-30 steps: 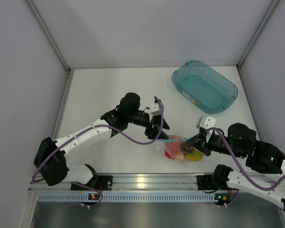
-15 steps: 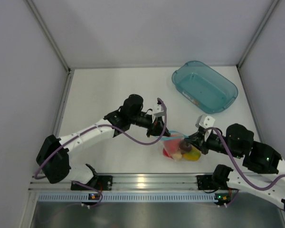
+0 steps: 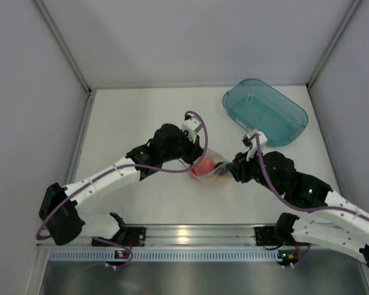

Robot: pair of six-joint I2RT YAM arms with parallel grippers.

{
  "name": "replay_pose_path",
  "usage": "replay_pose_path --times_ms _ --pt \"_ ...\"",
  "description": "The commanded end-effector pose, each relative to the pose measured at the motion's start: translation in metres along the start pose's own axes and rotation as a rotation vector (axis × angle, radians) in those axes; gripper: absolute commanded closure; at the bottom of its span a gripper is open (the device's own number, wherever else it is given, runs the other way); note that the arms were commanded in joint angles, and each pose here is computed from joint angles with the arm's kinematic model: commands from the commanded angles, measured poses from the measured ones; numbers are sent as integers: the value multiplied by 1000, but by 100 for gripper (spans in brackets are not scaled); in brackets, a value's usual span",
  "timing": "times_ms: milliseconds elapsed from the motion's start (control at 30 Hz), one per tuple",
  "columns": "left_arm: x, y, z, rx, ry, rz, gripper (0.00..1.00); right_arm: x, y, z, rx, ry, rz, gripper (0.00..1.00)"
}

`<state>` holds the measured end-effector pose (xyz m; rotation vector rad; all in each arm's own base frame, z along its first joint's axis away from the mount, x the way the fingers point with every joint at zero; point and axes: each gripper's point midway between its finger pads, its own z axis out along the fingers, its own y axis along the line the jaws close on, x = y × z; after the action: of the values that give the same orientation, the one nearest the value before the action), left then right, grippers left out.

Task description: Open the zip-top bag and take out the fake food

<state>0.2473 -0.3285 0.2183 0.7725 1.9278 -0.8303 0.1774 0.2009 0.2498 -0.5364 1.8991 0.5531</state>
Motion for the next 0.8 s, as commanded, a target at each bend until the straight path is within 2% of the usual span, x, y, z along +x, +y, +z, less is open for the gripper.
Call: replay_pose_path --times_ms 0,100,300,400,567,767 --pt "-28 27 -14 -200 -92 -126 100 -40 -6 11 94 -163 226 52" --pt "-28 34 -16 -252 -113 -203 100 -34 -8 28 147 -157 337 43" --pt "-23 68 -36 -497 -252 -450 100 -21 3 66 166 -173 615 24" --pt "-26 77 -48 -589 -342 -486 100 -16 9 86 150 -187 681 23" --pt "-26 69 -52 -605 -429 -540 100 -5 15 117 169 -131 677 31" --pt "-22 74 -62 -649 -482 -580 100 22 -1 141 255 -62 616 68"
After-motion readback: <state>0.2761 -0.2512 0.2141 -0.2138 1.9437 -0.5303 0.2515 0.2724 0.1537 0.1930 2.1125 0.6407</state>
